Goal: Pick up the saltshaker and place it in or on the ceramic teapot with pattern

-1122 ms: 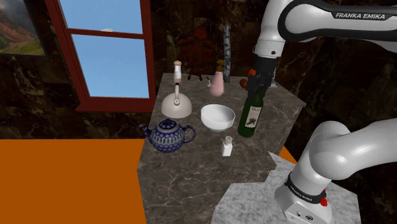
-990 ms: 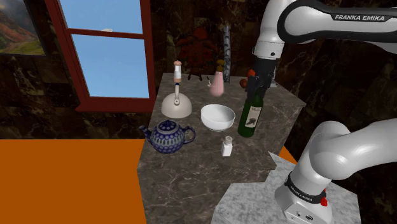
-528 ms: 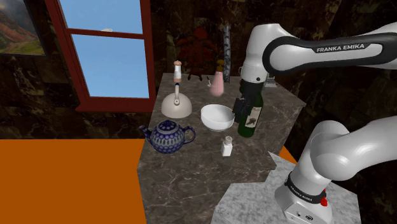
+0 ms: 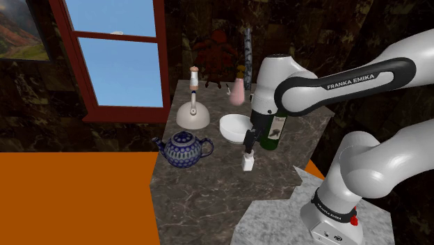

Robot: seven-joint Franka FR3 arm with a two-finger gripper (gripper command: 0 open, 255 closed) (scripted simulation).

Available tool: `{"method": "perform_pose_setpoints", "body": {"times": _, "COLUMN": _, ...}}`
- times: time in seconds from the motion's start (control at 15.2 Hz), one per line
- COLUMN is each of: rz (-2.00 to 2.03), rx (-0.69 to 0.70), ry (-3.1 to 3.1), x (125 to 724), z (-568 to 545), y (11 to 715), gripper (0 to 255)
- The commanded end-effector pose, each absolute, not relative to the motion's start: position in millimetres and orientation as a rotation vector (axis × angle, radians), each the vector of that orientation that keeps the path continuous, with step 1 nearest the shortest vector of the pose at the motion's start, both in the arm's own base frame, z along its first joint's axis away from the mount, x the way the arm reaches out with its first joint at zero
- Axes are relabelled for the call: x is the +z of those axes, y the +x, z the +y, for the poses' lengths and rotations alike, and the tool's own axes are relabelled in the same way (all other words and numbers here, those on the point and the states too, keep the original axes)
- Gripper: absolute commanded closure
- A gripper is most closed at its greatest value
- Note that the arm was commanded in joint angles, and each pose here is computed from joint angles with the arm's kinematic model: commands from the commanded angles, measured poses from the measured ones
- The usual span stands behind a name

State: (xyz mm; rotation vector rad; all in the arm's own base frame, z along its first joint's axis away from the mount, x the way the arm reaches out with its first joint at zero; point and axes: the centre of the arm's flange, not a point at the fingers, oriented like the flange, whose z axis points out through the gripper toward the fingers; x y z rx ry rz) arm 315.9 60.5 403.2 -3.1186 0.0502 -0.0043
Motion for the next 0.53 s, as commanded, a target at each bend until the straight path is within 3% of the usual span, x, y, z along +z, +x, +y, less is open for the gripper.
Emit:
{"method": "perform_pose_setpoints", "body": {"times": 0.0, "rz": 0.048, "rx": -0.007, "ry": -3.119, "x": 392, "z": 61, "y": 316, "gripper": 0}}
{"method": "perform_pose_setpoints", "body": {"times": 0.46, "rz": 0.048, "rx": -0.007, "ry": -3.119, "x": 368, "z": 62, "y": 316, "gripper": 0}}
